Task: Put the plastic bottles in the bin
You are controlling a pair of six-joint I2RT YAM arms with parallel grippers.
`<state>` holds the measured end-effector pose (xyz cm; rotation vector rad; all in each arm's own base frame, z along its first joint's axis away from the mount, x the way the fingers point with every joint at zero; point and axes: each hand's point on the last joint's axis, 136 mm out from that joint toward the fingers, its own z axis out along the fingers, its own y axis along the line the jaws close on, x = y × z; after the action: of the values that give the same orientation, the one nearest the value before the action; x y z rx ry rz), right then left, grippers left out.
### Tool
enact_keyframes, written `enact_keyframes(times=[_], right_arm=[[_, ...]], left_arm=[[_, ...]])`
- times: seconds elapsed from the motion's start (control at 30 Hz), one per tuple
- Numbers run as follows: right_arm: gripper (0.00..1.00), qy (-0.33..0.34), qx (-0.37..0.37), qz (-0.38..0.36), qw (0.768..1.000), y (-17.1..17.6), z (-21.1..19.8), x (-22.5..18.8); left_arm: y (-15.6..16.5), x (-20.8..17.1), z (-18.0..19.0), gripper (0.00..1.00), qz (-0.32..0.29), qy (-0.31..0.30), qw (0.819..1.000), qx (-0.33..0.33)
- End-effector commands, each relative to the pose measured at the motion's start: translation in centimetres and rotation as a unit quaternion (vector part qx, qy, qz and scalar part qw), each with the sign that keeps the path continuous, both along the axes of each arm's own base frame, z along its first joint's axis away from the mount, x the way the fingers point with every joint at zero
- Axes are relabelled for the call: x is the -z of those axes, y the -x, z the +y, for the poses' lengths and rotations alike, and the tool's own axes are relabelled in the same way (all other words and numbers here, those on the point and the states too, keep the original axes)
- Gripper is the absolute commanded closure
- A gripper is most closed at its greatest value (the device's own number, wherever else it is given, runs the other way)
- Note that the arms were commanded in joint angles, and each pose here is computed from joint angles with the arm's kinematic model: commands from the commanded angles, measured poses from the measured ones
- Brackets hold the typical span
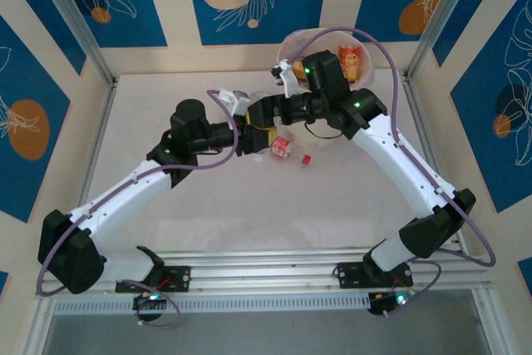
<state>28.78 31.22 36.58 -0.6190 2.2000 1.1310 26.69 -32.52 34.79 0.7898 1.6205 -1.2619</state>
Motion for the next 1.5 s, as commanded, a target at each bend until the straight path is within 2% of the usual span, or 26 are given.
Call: enact_keyframes(times=[0.0, 0.13, 0.23, 0.33, 0.6, 0.9, 1.23, 1.33, 1.47], right_arm=[[0.23, -0.01, -0.01, -0.011, 1.0, -0.2, 0.9, -0.8], [0.36, -0.004, 0.01, -0.016, 1.0, -0.7, 0.4, -0.8], [0.43, -0.002, 0.026, -0.02, 0.999, -0.9, 0.0, -1.0], [0.46, -0.006, 0.041, -0.023, 0.999, -1.2, -0.5, -1.2], [0.5, -0.016, 0.11, -0.048, 0.993, -2.7, -3.3, -3.2], [0.5, -0.02, 0.26, -0.078, 0.962, -8.2, -10.4, -7.6], [0.47, -0.03, 0.418, -0.117, 0.9, -14.9, -16.1, -11.4], [0.47, -0.021, 0.456, -0.112, 0.883, -17.2, -16.9, -11.0], [0.47, 0.004, 0.477, -0.107, 0.872, -20.1, -17.1, -9.7]], left_arm=[[2.1, -2.7, -0.8, 0.43, -0.047, 0.019, 0.998, 0.044], [2.1, -2.9, -0.6, 0.36, -0.05, 0.016, 0.998, 0.035], [2.1, -3.1, -0.4, 0.18, -0.055, 0.015, 0.998, 0.029], [2.3, -3.4, -0.1, 0.01, -0.059, 0.015, 0.998, 0.025], [2.5, -3.9, 1.0, 0.0, -0.071, 0.006, 0.997, -0.003], [1.7, -5.3, 3.8, 0.01, -0.081, 0.012, 0.992, -0.095], [0.5, -4.9, 5.6, 0.0, -0.074, -0.001, 0.984, -0.16], [0.3, -4.4, 6.0, 0.01, -0.069, -0.008, 0.983, -0.172], [0.2, -3.7, 6.7, 0.01, -0.061, -0.022, 0.979, -0.191]])
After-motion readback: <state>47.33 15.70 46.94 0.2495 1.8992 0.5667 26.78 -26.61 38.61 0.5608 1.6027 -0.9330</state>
